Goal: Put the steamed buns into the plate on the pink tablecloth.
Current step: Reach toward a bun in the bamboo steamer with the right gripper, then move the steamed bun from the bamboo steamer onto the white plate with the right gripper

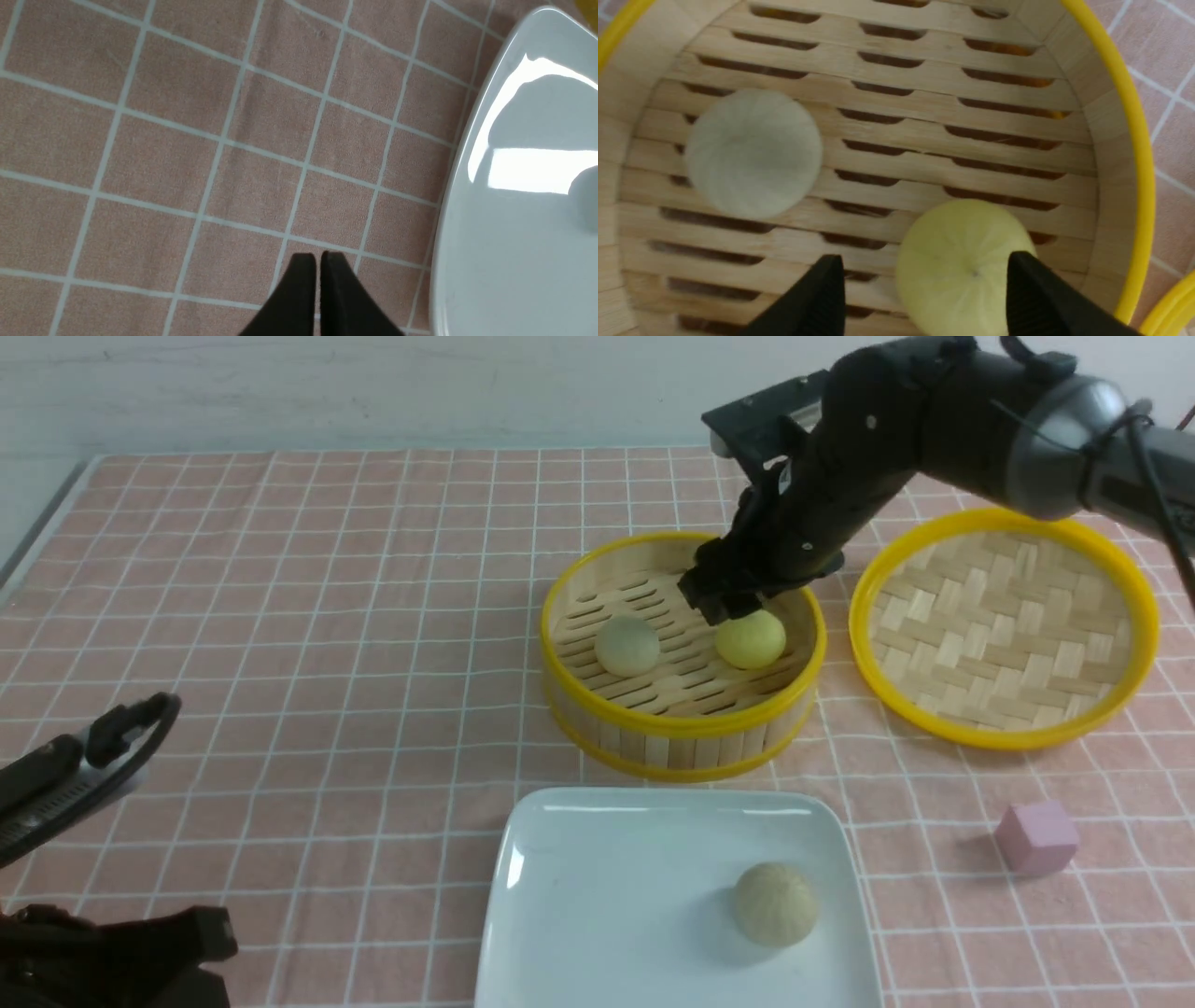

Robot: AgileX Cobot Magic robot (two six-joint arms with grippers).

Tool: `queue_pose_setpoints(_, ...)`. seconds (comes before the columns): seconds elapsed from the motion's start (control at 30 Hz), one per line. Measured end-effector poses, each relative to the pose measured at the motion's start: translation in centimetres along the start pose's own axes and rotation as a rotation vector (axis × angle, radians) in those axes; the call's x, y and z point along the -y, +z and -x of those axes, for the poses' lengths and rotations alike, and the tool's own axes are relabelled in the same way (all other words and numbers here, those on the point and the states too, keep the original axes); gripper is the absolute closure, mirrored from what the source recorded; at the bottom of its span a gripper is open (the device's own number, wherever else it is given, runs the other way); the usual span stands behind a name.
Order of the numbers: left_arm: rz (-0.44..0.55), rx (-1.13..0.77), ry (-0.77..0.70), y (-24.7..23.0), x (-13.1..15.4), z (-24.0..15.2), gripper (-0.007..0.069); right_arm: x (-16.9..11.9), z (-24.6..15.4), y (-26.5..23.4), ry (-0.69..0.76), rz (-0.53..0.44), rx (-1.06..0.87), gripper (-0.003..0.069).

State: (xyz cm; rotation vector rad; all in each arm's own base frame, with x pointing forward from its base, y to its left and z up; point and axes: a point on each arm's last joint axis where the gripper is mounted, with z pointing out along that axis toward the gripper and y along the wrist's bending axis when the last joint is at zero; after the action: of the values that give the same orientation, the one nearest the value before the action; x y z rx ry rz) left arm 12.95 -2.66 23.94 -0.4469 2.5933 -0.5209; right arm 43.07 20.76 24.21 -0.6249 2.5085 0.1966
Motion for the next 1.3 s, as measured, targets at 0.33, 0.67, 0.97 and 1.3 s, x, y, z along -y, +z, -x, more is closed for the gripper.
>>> queue_pose_setpoints(0.33,-0.006,0.002,-0.005,0.0,0.1,0.0,0.0570,1.5,-0.9,4.0,0.035,-0.149,-0.025,0.0313)
queue_pose_setpoints(0.67,-0.007,0.002,-0.006,0.0,0.1,0.0,0.0554,0.8,0.0,-1.3,0.080,-0.099,-0.025,0.0647)
queue_pose_setpoints(0.97,-0.007,0.002,-0.006,0.0,0.1,0.0,0.0543,-3.3,-4.1,-11.5,0.087,0.105,-0.159,0.0647)
queue_pose_setpoints(1.3,-0.008,0.003,-0.007,0.0,0.1,0.0,0.0527,-10.4,-10.7,-4.1,-0.046,0.181,-0.214,0.0640)
